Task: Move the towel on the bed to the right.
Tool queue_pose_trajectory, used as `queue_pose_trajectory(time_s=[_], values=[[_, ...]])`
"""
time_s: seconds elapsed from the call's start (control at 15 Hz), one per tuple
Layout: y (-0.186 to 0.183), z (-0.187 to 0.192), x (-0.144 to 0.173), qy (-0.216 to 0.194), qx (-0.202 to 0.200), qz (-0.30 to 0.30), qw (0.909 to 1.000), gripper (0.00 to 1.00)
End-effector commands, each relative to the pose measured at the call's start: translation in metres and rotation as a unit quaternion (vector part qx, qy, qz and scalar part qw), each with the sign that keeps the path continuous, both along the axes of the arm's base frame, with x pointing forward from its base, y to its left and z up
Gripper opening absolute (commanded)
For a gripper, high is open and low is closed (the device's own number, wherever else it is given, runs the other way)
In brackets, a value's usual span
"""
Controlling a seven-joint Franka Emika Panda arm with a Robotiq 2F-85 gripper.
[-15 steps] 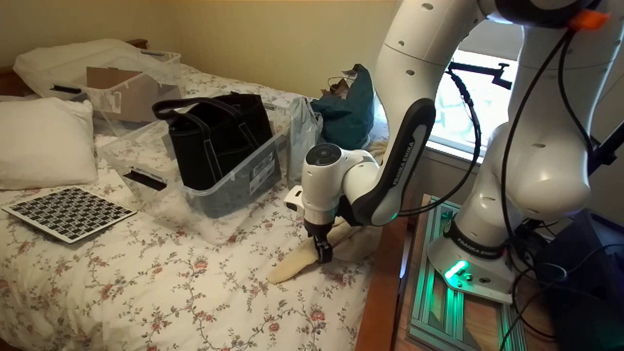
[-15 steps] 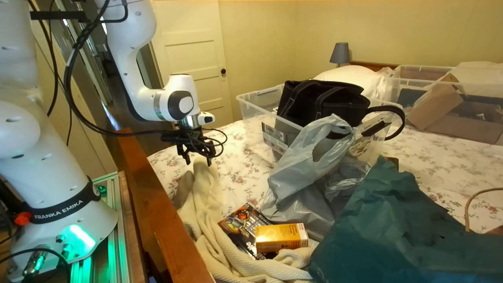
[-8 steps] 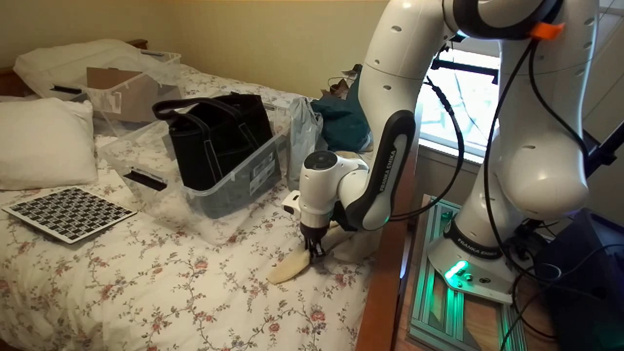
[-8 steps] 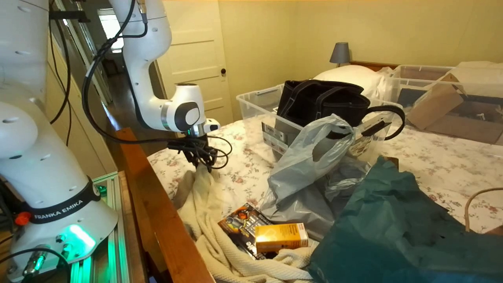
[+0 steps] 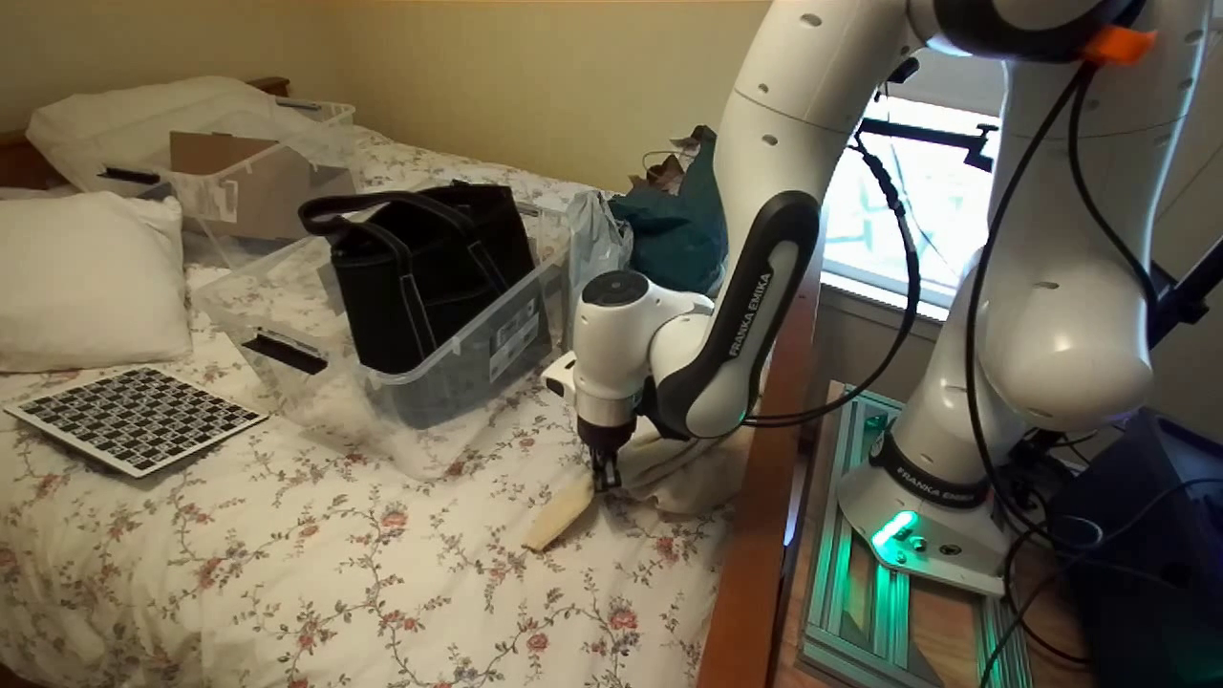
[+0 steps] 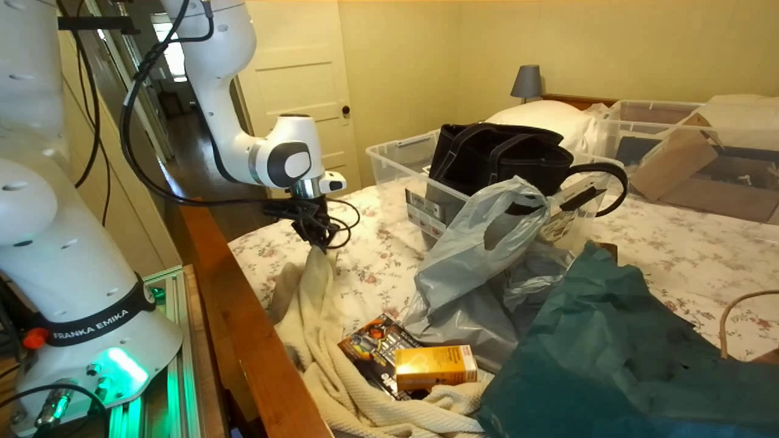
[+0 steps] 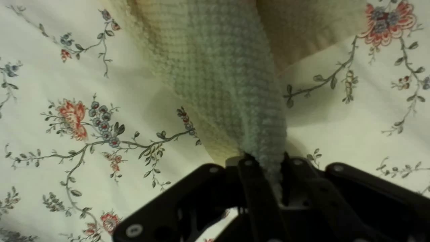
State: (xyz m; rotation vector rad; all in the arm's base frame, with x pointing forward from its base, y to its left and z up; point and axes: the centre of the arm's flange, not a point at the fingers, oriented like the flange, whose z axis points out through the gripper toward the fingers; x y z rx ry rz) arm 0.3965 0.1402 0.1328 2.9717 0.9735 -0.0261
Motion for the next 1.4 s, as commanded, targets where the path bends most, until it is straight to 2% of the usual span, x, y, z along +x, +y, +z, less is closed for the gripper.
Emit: queue_pose_trajectory(time_s=[0.0,0.33,0.8,0.93,1.0,1.07,1.33], values=[[-0.005,0.066,0.001,-0.018,-0.022,-0.024,0.9993,0.02],[-0.010,0.126,0.022,-0.077,-0.017,-0.043,0.9959,0.03],[0.003,0.197,0.043,-0.167,0.013,-0.051,0.9846,0.03],[0.005,0.203,0.048,-0.176,0.018,-0.058,0.9826,0.03],[-0.003,0.190,0.045,-0.163,0.006,-0.046,0.9856,0.03],[-0.003,0.192,0.045,-0.165,0.006,-0.046,0.9852,0.12],[-0.004,0.188,0.045,-0.160,0.005,-0.047,0.9860,0.12]])
